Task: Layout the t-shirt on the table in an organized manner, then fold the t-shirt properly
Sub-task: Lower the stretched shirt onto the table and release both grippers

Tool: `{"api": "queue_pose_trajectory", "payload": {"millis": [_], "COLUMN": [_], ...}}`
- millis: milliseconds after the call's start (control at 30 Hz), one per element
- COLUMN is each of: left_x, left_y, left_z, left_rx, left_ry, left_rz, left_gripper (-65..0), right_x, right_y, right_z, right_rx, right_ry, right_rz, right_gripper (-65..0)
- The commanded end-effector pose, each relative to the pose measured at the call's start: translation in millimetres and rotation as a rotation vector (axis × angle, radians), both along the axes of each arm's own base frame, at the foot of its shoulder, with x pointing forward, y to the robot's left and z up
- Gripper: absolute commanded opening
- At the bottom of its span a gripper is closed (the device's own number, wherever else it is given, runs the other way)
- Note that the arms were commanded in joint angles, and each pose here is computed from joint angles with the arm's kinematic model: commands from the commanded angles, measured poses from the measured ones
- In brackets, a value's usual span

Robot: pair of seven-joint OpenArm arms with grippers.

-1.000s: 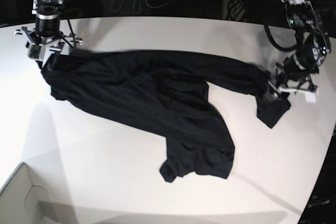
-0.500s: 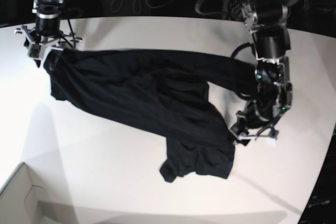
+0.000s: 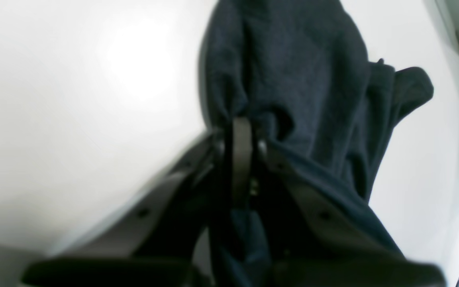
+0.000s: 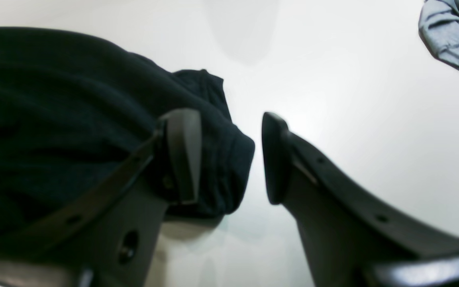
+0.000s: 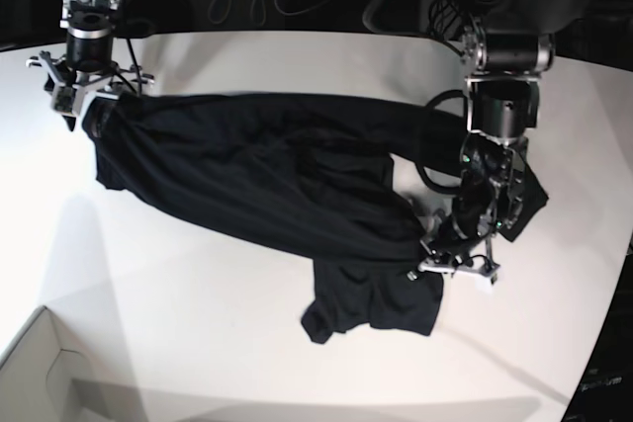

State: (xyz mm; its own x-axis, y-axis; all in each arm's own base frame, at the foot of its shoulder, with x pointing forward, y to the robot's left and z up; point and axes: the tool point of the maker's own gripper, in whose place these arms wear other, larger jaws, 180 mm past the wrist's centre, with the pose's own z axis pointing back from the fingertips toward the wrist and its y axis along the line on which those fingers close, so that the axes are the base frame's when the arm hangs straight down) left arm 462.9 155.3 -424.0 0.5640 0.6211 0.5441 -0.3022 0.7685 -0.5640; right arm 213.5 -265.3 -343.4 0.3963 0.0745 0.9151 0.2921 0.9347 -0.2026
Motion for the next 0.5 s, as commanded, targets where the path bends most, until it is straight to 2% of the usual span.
{"api": "queue_pose_trajectory", "payload": {"millis": [0,67,167,333,400,467], "left_x": [15,17,11,-19,-36,-51], "left_y": [23,43,77,127,141,147], "left_z": [25,50,96,169,181,178], "left_rx": [0.032,0.022,-0.047,-0.127,-0.140,-0.149], "left_ry": [-0.061,-0.127,-0.225,-0.372,-0.395,-0.383], "left_rz": [0.033,0.069,0.123,0.163,0.165,0.162], "left_gripper": [-64.0,-65.0,-64.9,-64.9,-64.9,-64.9], "right_x": [3,8,9,11,14,16], "right_y": [-4,-5,-7,-8,-7,-6], "right_z": [12,11,2,-4,-2,-1], "right_rx": [-0.030,-0.026,-0.019,-0.012,-0.011,-0.009], "right_ry": [-0.039,-0.044,-0.029,-0.022,-0.031,-0.036], "right_rz": [0.005,0.002,-0.006,-0.010,-0.007,-0.007], "right_gripper": [-39.5,-39.5,-39.5,-39.5,-39.5,-39.5]}}
